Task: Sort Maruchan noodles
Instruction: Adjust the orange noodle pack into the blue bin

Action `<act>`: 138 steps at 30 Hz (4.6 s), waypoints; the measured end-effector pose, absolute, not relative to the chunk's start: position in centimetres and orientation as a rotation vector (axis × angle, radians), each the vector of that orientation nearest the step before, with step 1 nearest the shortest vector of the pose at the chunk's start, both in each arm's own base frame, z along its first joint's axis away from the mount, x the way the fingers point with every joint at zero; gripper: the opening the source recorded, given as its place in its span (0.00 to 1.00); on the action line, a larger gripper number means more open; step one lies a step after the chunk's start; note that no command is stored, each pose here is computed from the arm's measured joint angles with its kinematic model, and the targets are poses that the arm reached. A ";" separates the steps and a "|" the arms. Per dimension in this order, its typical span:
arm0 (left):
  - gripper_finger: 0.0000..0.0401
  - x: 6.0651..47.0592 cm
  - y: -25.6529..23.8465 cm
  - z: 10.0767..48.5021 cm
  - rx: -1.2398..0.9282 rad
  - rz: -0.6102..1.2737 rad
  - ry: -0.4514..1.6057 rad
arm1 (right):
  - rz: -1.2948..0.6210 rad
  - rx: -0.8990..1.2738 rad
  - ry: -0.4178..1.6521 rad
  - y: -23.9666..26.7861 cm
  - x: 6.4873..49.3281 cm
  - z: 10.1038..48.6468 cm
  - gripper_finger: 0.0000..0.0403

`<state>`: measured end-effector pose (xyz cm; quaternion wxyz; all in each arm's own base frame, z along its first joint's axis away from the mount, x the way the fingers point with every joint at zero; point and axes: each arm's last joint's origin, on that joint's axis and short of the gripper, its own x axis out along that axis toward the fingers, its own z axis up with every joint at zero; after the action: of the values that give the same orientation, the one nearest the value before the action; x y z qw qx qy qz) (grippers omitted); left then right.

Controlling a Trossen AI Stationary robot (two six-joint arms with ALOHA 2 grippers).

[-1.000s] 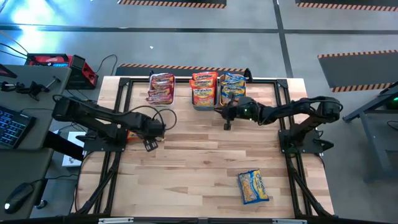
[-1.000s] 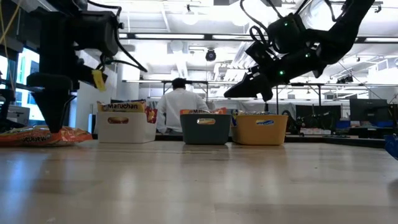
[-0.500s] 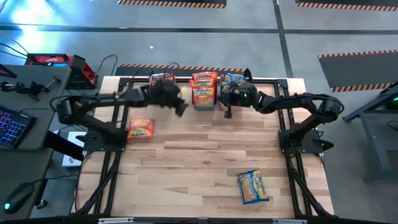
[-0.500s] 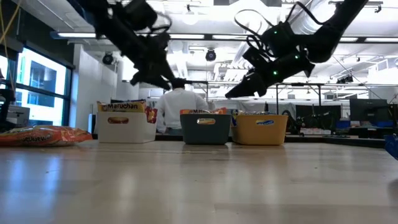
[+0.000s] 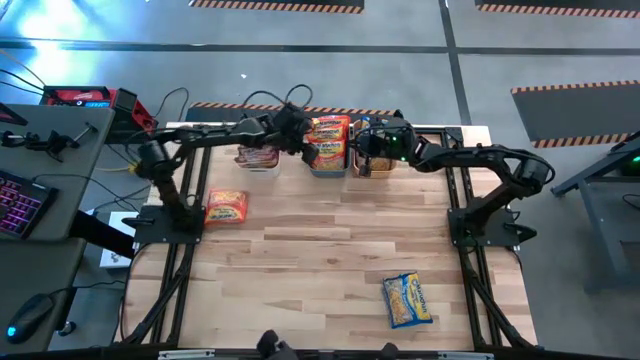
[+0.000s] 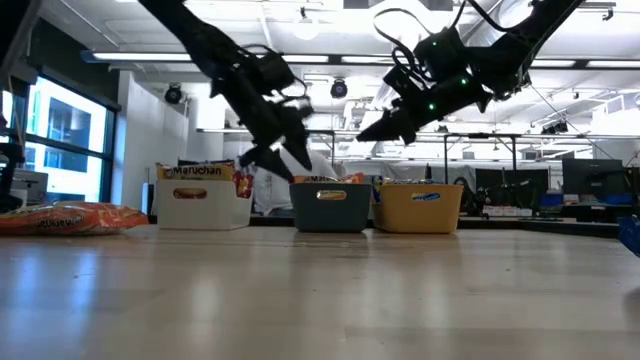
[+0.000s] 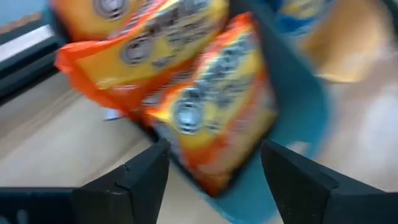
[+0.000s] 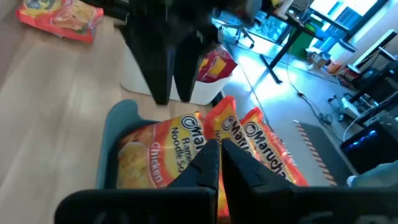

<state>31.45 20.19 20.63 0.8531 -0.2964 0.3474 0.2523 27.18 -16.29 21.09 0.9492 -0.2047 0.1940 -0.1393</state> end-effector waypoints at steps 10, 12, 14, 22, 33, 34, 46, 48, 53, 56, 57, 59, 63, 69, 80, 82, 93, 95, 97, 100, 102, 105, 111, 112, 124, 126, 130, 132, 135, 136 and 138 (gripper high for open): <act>0.62 33.5 21.8 18.8 -0.556 0.577 0.778 | -0.275 -0.423 0.416 -16.3 27.1 20.9 0.00; 0.62 33.6 22.1 18.5 -0.557 0.579 0.769 | -0.275 -0.423 0.416 -16.3 27.1 20.9 0.00; 0.60 33.4 22.4 18.3 -0.562 0.588 0.769 | -0.274 -0.421 0.421 -16.3 27.1 20.8 0.00; 0.41 33.0 23.1 18.3 -0.531 0.590 0.764 | -0.273 -0.419 0.424 -16.3 27.1 20.8 0.00; 0.03 33.5 23.1 17.6 -0.420 0.475 0.786 | -0.271 -0.416 0.432 -16.2 27.1 20.7 0.00; 0.01 33.5 23.1 17.7 -0.408 0.470 0.784 | -0.271 -0.416 0.433 -16.2 27.1 20.7 0.00; 0.00 33.9 22.1 20.5 -0.215 0.387 0.718 | -0.289 -0.302 0.485 -17.1 27.4 22.0 0.02; 0.00 34.1 21.6 20.7 -0.187 0.367 0.717 | -0.290 -0.272 0.520 -17.4 27.4 22.4 0.05; 0.00 34.5 20.7 21.3 -0.136 0.342 0.713 | -0.294 -0.226 0.584 -18.6 27.8 23.8 0.19; 0.00 34.6 20.3 21.5 -0.124 0.333 0.710 | -0.250 -0.167 0.652 -19.4 28.1 23.7 0.30; 0.00 34.7 20.2 21.6 -0.118 0.330 0.706 | -0.228 -0.150 0.667 -19.6 28.4 23.7 0.33; 0.00 34.8 20.1 21.6 -0.112 0.326 0.706 | -0.194 -0.120 0.694 -20.0 28.9 23.7 0.40; 0.00 34.7 20.0 21.8 -0.103 0.327 0.702 | -0.143 -0.116 0.750 -20.7 29.7 23.8 0.51; 0.00 34.6 20.0 21.9 -0.095 0.324 0.705 | -0.112 -0.138 0.782 -21.7 30.2 24.4 0.57; 0.00 34.5 19.8 22.2 -0.088 0.319 0.714 | -0.039 -0.077 0.763 -23.5 30.3 23.1 0.57; 0.00 34.4 19.7 22.3 -0.086 0.318 0.716 | -0.036 -0.071 0.771 -23.6 30.4 22.7 0.57; 0.00 34.5 19.7 22.4 -0.083 0.318 0.709 | 0.050 0.007 0.777 -23.9 31.3 20.1 0.57; 0.00 34.5 19.7 22.4 -0.083 0.318 0.709 | 0.067 0.045 0.776 -23.9 31.4 19.5 0.57; 0.00 34.5 19.7 22.4 -0.083 0.318 0.709 | 0.068 0.088 0.783 -24.0 31.5 18.9 0.57; 0.00 34.5 19.7 22.4 -0.083 0.318 0.709 | 0.069 0.110 0.797 -24.1 31.6 18.2 0.57; 0.00 34.5 19.7 22.4 -0.083 0.318 0.709 | 0.070 0.113 0.799 -24.1 31.6 18.1 0.56; 0.00 34.5 19.7 22.4 -0.084 0.318 0.709 | 0.066 0.127 0.797 -24.1 31.6 18.1 0.52; 0.00 34.5 19.8 22.4 -0.078 0.332 0.708 | 0.066 0.133 0.796 -24.1 31.6 18.1 0.33; 0.00 34.5 19.8 22.4 -0.077 0.333 0.708 | 0.065 0.132 0.796 -24.1 31.6 18.1 0.29; 0.00 34.4 19.9 22.4 -0.061 0.380 0.718 | 0.000 0.059 0.810 -24.9 31.9 19.3 0.11; 0.00 34.3 19.9 22.4 -0.057 0.391 0.716 | -0.029 0.006 0.839 -25.0 32.1 19.9 0.11; 0.00 33.3 19.4 22.3 -0.052 0.426 0.693 | -0.047 -0.104 0.880 -24.6 33.0 21.1 0.11; 0.00 32.7 19.1 22.2 -0.051 0.452 0.667 | -0.047 -0.160 0.888 -24.1 33.5 21.5 0.11; 0.00 31.6 18.4 21.6 -0.068 0.469 0.623 | -0.052 -0.263 0.916 -23.1 34.3 21.6 0.11; 0.00 31.3 18.2 21.2 -0.076 0.473 0.613 | -0.056 -0.294 0.929 -22.8 34.6 21.6 0.11; 0.00 30.8 17.9 20.4 -0.096 0.482 0.591 | -0.065 -0.334 0.949 -22.3 35.0 21.5 0.11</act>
<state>30.80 17.93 20.37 0.9271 -0.0467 0.2881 0.2351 34.98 -22.26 21.45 0.8756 -0.1598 0.4548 -0.0311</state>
